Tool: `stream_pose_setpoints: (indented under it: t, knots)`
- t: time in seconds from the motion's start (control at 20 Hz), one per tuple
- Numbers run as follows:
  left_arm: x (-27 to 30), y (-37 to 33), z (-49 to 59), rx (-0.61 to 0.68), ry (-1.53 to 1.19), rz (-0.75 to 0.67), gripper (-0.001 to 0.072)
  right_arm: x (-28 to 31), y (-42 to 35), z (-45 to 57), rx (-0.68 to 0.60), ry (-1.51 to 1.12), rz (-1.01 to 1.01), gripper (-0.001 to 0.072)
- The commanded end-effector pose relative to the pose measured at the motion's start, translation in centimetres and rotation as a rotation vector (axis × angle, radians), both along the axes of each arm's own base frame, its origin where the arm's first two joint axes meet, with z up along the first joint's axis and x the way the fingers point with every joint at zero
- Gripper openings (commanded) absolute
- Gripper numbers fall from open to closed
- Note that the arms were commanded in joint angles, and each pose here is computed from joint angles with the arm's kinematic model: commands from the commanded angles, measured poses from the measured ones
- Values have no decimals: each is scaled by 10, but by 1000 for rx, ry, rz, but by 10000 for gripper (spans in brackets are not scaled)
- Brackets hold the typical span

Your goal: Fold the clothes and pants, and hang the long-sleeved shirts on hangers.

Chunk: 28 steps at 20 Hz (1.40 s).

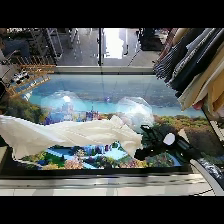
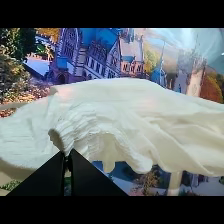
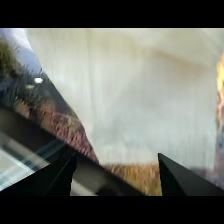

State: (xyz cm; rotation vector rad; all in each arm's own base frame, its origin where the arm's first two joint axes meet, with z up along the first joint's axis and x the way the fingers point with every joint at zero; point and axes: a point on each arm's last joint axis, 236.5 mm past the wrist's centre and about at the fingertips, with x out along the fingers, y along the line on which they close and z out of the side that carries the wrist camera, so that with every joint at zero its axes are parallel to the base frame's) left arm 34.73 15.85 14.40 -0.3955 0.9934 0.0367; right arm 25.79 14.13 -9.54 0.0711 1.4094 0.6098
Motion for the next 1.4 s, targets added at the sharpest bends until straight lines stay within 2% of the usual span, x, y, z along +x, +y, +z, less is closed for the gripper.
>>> stream_pose_setpoints:
  t: [0.0,0.1,0.15,0.2,0.4,0.5,0.6,0.75,0.8,0.9,1.05,1.15,1.25,1.35]
  knots:
    - [-1,0,0,-1,2,-1,8,11,26,-9,-93,-119,127,401]
    - [-1,-1,0,-3,3,-2,8,3,31,-21,-140,-95,161,274]
    - [-2,-2,0,-5,7,-4,8,-1,26,-26,-172,-74,159,109]
    - [-2,-2,0,-6,7,-4,8,-1,18,-29,-205,-60,144,24]
    - [10,-13,28,-73,-99,-7,8,51,-52,32,-402,-217,33,20]
    - [25,-33,93,-163,-308,-38,9,85,-106,124,-493,-401,-84,19]
    - [27,-55,192,-243,-602,-92,10,95,-164,246,-540,-641,-278,19]
    - [-22,-81,361,-350,-1124,-147,10,46,-220,425,-567,-1031,-536,19]
    - [-46,-84,400,-355,-1262,-151,9,23,-226,465,-578,-1124,-580,19]
    - [-77,-69,433,-274,-1393,-74,9,-13,-226,516,-618,-1259,-591,19]
    - [-70,3,390,-58,-1229,172,9,-29,-230,524,-706,-1265,-541,18]
    - [-63,36,350,-2,-1081,259,9,-18,-228,487,-694,-1110,-484,18]
    - [-53,41,298,-14,-890,221,9,-3,-206,418,-574,-828,-383,18]
    - [-42,44,221,-17,-604,178,9,0,-167,343,-398,-482,-248,20]
